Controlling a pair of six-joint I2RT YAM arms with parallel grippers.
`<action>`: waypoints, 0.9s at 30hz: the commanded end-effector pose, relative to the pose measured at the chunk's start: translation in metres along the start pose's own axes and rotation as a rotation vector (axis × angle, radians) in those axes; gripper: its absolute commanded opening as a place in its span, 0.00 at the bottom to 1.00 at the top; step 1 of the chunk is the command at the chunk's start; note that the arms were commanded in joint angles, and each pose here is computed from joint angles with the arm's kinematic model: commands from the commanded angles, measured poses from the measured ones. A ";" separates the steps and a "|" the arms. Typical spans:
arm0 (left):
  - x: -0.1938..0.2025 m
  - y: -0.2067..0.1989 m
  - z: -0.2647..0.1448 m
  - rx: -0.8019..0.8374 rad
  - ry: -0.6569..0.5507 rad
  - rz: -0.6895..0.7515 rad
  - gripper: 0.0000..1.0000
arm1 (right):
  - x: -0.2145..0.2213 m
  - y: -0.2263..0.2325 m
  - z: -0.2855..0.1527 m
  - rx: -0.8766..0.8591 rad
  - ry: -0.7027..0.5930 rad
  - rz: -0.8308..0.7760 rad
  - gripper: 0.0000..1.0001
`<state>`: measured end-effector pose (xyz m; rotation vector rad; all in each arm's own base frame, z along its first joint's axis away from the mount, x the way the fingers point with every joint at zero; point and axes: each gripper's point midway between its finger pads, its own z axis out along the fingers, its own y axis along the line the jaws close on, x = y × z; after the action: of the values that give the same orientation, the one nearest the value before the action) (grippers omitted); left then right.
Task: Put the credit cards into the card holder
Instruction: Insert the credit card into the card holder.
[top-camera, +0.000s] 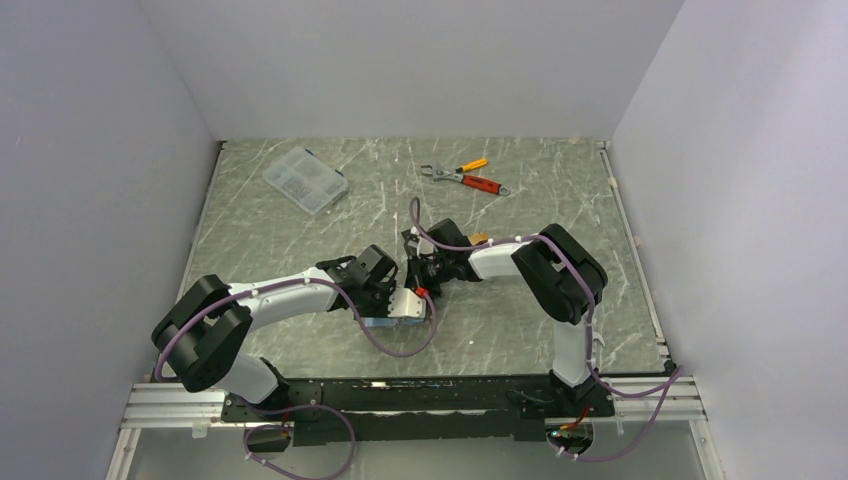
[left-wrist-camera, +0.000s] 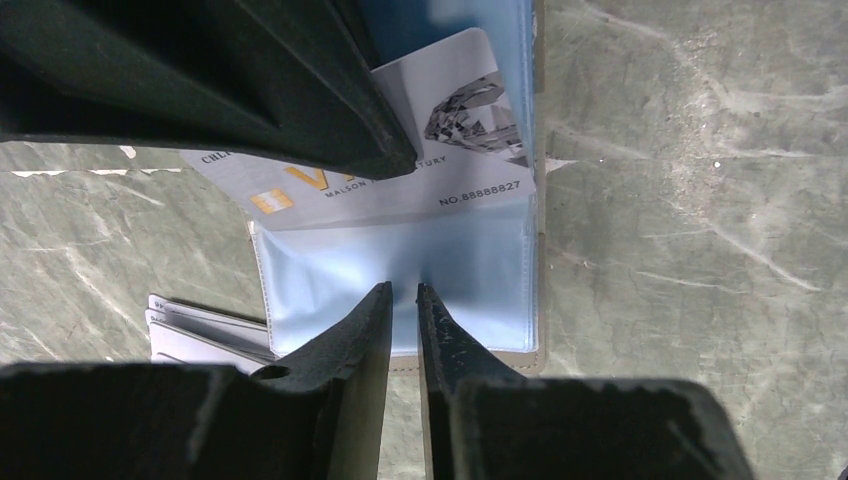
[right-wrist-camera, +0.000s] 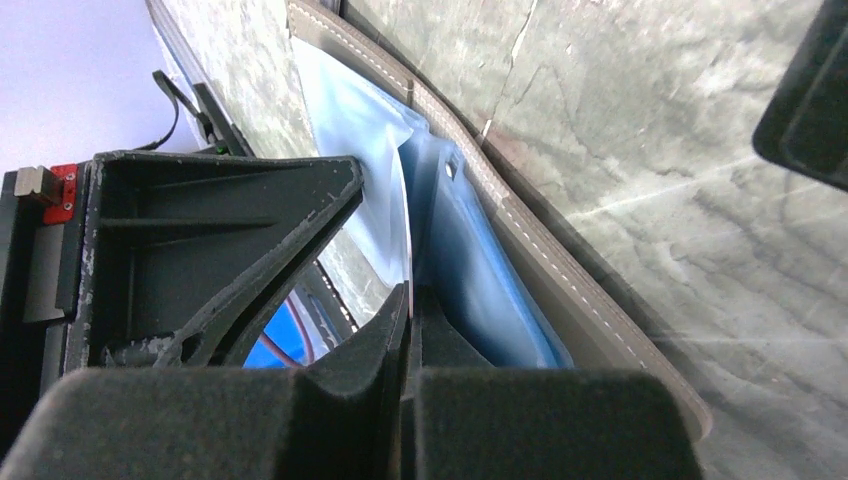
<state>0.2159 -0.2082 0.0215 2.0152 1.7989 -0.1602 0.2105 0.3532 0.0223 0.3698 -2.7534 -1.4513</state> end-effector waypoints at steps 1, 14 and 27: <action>0.021 -0.027 -0.002 0.097 0.072 -0.014 0.21 | -0.022 -0.025 0.008 0.106 -0.106 0.012 0.00; 0.001 -0.028 -0.012 0.144 0.008 -0.045 0.22 | -0.014 -0.023 0.022 0.130 -0.126 0.019 0.00; 0.025 0.002 -0.043 0.039 0.063 -0.044 0.25 | 0.007 -0.043 0.018 0.211 -0.117 0.048 0.00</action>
<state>0.2035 -0.1786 0.0431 2.0293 1.9120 -0.2020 0.2158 0.3712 0.0181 0.3063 -2.8455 -1.4828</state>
